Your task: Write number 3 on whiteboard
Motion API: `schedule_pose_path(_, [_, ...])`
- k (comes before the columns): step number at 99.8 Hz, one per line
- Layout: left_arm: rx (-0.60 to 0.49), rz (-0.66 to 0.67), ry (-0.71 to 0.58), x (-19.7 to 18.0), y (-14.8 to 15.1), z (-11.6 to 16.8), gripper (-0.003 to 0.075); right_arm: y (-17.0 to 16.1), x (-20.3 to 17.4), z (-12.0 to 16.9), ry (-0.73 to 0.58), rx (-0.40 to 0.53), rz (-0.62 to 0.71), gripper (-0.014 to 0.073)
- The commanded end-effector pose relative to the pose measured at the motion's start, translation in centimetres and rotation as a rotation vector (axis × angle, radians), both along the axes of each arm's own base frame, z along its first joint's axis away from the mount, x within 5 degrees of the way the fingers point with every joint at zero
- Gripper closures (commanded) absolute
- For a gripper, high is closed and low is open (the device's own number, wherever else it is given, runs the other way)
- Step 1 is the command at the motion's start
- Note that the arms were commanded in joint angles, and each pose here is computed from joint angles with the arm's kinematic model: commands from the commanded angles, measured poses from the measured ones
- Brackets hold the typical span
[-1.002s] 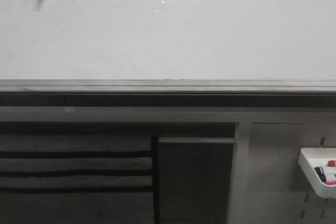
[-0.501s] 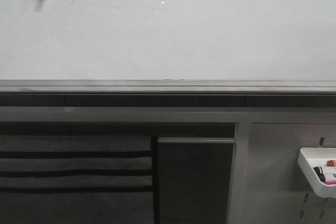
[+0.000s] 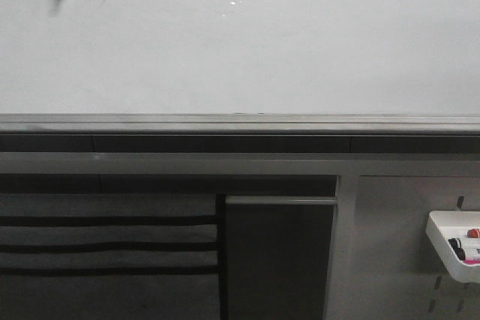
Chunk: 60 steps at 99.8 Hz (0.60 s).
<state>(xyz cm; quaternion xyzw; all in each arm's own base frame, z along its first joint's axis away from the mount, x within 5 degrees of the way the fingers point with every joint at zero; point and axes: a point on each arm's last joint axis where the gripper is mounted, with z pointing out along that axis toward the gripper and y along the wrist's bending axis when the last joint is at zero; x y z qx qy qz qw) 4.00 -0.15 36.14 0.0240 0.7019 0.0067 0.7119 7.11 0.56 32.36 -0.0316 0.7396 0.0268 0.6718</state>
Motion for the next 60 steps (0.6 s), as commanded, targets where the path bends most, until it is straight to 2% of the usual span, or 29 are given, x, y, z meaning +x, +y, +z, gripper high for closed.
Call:
schedule_pose_path(1, [-0.02,-0.005,-0.082,-0.02,-0.03,1.56,0.0738,-0.02,0.13,1.63,-0.089,-0.016,-0.004,0.0669])
schedule_pose_path(51, [-0.043,-0.016,-0.082,-0.02,-0.12,1.57,0.0738,-0.02,0.13,1.7,-0.096,-0.015,-0.004,0.0669])
schedule_pose_path(60, [-0.043,-0.016,-0.079,0.04,-0.12,1.51,0.0728,-0.02,0.13,1.71,-0.097,-0.013,-0.004,0.0621])
